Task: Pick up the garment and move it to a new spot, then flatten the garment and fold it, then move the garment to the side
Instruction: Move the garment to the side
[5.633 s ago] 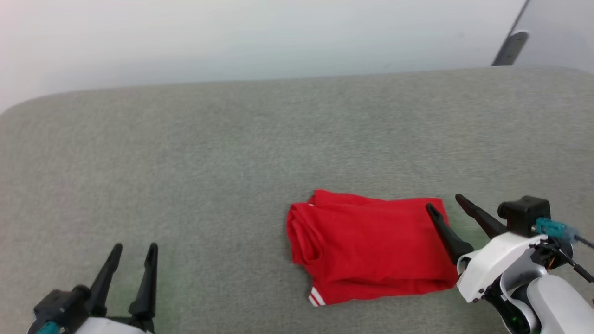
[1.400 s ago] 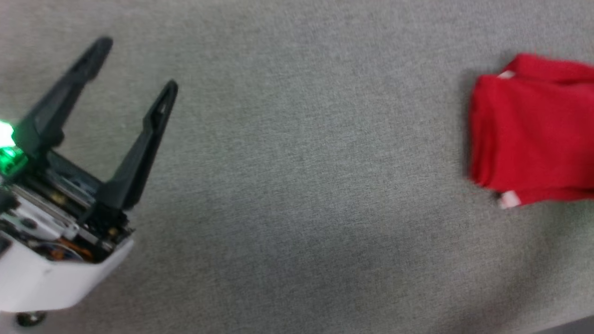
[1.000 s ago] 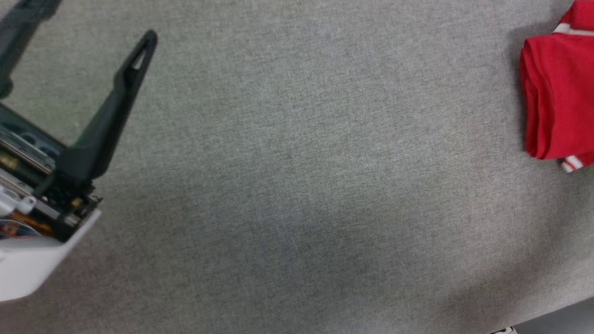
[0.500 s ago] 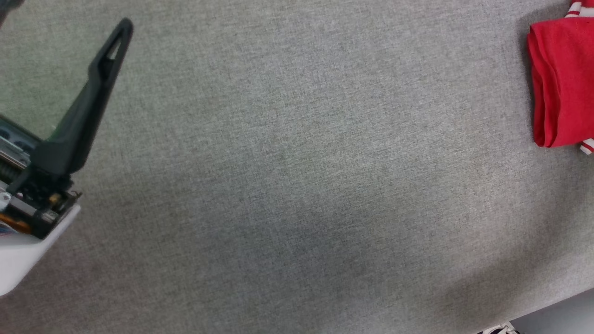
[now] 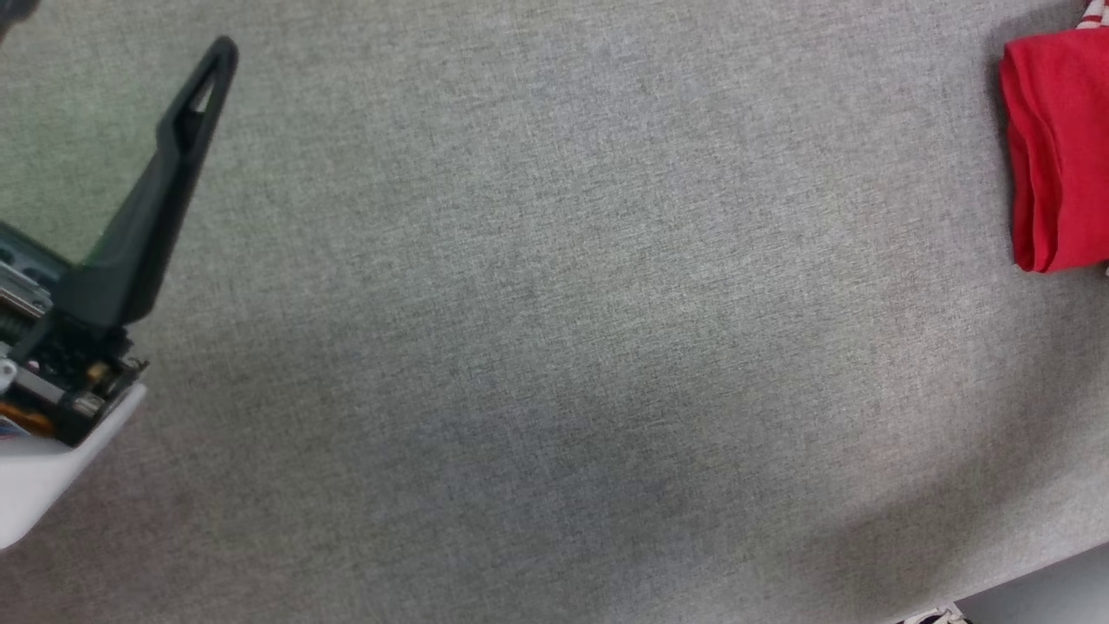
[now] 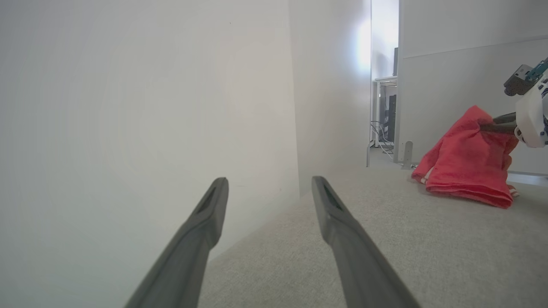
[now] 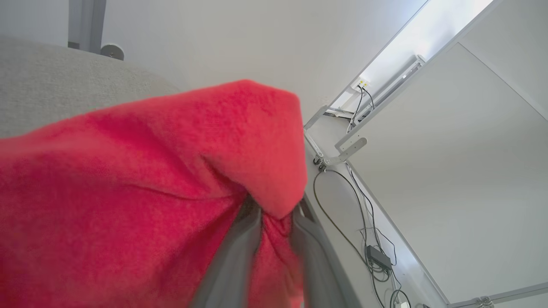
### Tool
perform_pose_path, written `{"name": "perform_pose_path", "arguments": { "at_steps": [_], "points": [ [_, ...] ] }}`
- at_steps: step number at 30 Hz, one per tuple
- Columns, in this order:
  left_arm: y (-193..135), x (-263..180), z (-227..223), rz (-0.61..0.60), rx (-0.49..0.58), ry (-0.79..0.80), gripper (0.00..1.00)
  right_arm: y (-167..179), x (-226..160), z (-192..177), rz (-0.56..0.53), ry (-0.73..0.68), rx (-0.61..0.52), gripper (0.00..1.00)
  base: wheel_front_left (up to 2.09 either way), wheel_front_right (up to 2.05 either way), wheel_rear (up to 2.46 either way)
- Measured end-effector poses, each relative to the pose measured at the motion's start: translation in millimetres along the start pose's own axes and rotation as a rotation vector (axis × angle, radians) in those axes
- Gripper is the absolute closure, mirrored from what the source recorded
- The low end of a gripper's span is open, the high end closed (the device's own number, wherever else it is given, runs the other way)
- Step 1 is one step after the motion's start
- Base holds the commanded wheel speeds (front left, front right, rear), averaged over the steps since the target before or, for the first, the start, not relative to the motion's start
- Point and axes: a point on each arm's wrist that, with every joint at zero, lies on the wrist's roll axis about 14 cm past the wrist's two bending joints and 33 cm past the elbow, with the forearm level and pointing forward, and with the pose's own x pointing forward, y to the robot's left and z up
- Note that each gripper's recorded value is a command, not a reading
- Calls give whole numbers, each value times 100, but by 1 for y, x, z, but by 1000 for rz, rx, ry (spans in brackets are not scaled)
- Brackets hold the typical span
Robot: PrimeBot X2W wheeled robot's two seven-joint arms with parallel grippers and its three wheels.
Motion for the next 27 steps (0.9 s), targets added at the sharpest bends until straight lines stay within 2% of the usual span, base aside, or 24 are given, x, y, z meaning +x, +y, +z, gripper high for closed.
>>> {"name": "perform_pose_path", "arguments": {
  "at_steps": [1, 9, 14, 18, 23, 27],
  "points": [
    [0, 0, 1, 2, 0, 0, 0, 1, 0, 0, 1, 0, 0, 0, 0, 0, 0],
    [6, -5, 6, 49, 0, 16, 0, 1, 2, 4, 3, -9, 32, 0, 0, 0, 0],
    [10, -12, 12, 106, -10, 35, 0, 10, -1, 6, 45, -13, 65, 0, 0, 0, 0],
    [11, -25, 11, 174, -34, 75, 0, 34, -7, 10, 128, -35, 101, 0, 0, 0, 0],
    [14, -50, 9, 277, -52, 142, 0, 78, -23, 10, 296, -54, 81, 0, 0, 0, 0],
    [18, -75, 14, 364, -57, 186, 0, 107, -38, 25, 389, -112, 114, 0, 0, 0, 0]
  ]
}}
